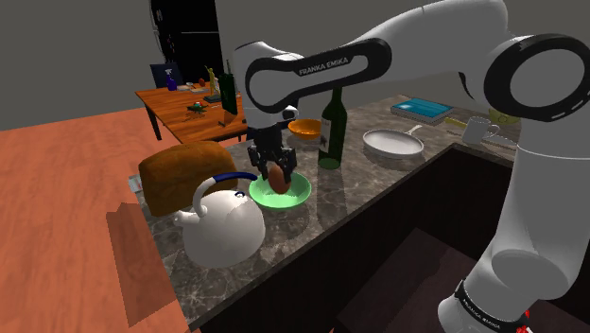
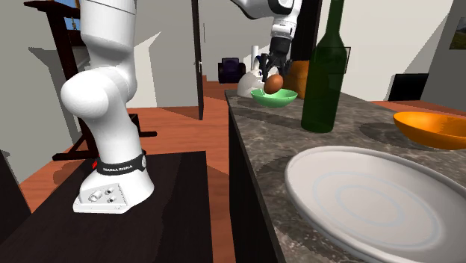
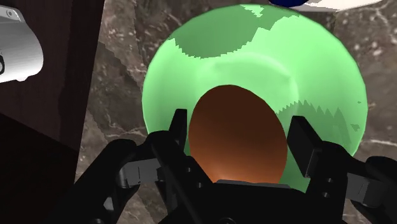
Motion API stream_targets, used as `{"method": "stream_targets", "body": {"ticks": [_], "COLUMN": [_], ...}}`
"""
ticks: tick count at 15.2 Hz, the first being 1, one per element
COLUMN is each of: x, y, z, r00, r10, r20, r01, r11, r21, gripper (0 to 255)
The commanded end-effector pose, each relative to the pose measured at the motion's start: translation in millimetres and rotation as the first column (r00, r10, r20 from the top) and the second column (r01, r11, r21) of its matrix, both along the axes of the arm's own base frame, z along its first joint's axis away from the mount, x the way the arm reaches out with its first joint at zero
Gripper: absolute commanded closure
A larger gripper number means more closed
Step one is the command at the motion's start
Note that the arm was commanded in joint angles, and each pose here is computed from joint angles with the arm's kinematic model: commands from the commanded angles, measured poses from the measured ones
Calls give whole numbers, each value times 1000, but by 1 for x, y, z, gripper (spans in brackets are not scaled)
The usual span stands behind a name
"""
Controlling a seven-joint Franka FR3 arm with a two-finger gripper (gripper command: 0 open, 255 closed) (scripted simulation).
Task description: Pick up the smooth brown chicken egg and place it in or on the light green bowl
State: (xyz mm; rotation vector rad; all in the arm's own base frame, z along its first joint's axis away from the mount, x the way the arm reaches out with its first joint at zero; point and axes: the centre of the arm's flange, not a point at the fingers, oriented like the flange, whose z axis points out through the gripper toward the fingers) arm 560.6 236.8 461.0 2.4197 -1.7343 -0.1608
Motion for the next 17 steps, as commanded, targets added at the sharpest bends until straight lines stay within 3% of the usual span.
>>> {"method": "stream_targets", "body": {"ticks": [1,6,7,12,16,17], "x": [0,0,0,0,9,9], "y": [0,0,0,0,3,3], "z": [-3,-3,-3,-3,46,46], "r00": [1000,1000,1000,1000,1000,1000], "r10": [0,0,0,0,0,0], "r20": [1,1,1,1,1,1], "r01": [0,0,0,0,0,0], "r11": [1000,1000,1000,1000,1000,1000], "r21": [0,0,0,0,0,0], "gripper": [255,255,0,0,0,0]}}
